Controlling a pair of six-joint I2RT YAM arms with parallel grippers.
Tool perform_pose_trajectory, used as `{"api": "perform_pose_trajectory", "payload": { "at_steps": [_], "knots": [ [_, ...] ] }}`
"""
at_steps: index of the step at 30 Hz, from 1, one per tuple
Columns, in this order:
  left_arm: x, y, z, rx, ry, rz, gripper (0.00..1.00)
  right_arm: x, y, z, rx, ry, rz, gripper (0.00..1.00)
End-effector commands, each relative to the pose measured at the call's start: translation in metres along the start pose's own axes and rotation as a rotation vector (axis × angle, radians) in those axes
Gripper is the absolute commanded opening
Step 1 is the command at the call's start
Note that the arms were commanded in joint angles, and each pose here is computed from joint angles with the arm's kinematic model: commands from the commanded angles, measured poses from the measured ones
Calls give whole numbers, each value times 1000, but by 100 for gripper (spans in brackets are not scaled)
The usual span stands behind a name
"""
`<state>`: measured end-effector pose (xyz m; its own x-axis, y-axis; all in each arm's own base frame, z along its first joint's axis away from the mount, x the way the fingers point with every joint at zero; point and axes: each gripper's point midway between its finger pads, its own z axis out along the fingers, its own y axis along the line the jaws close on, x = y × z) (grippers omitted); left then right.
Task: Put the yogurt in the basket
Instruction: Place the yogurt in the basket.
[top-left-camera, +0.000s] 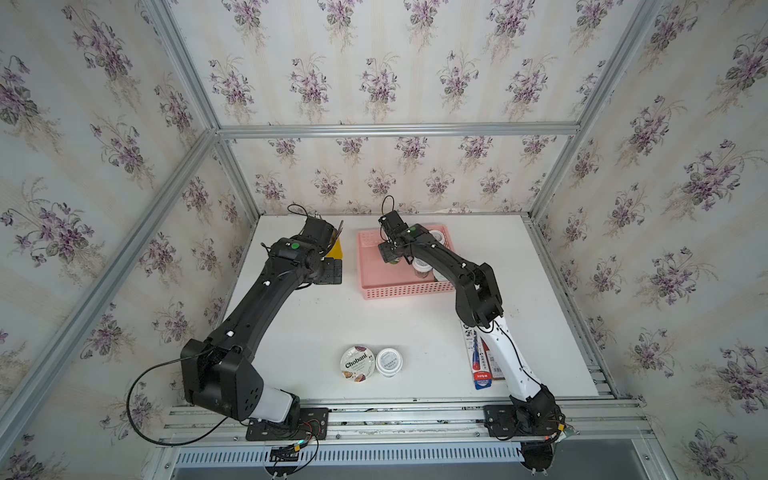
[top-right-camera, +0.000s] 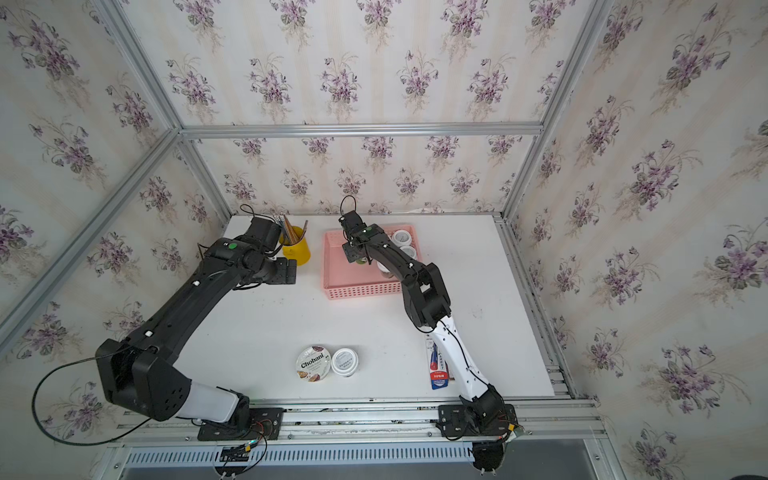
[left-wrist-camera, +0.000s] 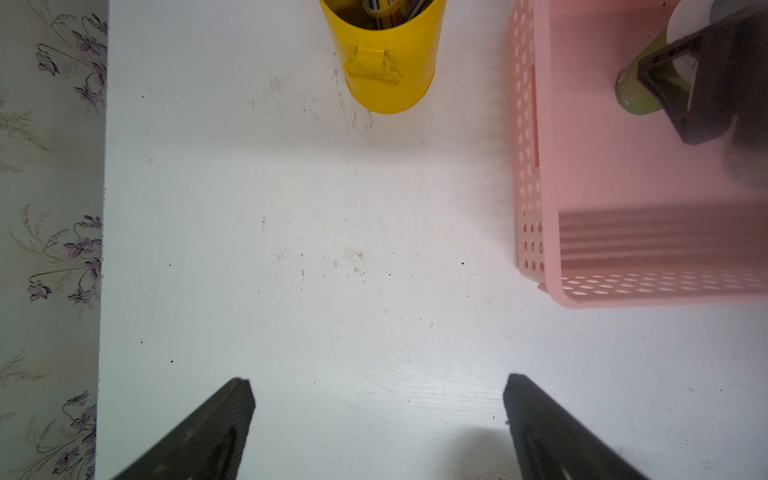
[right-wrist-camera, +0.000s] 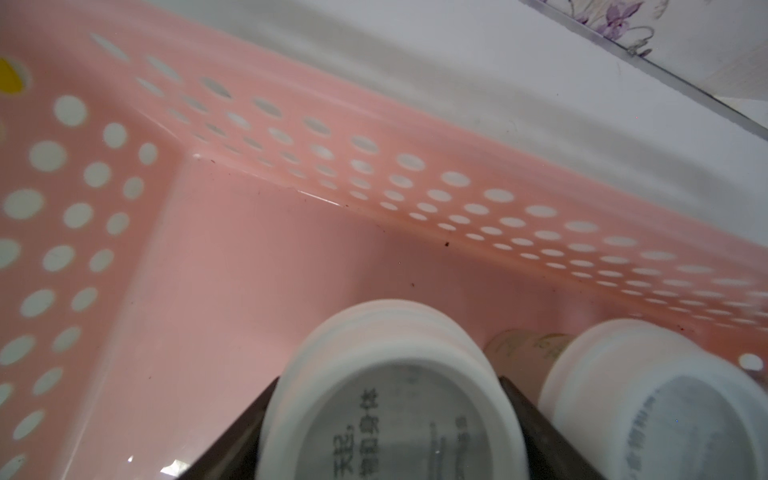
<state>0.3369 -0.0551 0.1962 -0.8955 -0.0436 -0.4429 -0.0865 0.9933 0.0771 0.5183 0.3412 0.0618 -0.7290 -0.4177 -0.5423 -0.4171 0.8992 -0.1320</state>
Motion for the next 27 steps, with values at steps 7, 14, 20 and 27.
{"api": "perform_pose_trajectory", "payload": {
  "at_steps": [7,14,20,27],
  "knots": [
    [-4,1,-1,-9,-15,-12,99,-7,-1,-11,-11,-16,4,81],
    [-4,1,-2,-5,-19,-15,99,-23,1,-34,-40,-60,10,86],
    [-5,0,-4,3,-23,-15,99,-32,4,-54,-68,-84,16,86],
    [-3,-3,-9,36,-35,-28,99,-39,12,-111,-115,-119,7,86]
  ]
}}
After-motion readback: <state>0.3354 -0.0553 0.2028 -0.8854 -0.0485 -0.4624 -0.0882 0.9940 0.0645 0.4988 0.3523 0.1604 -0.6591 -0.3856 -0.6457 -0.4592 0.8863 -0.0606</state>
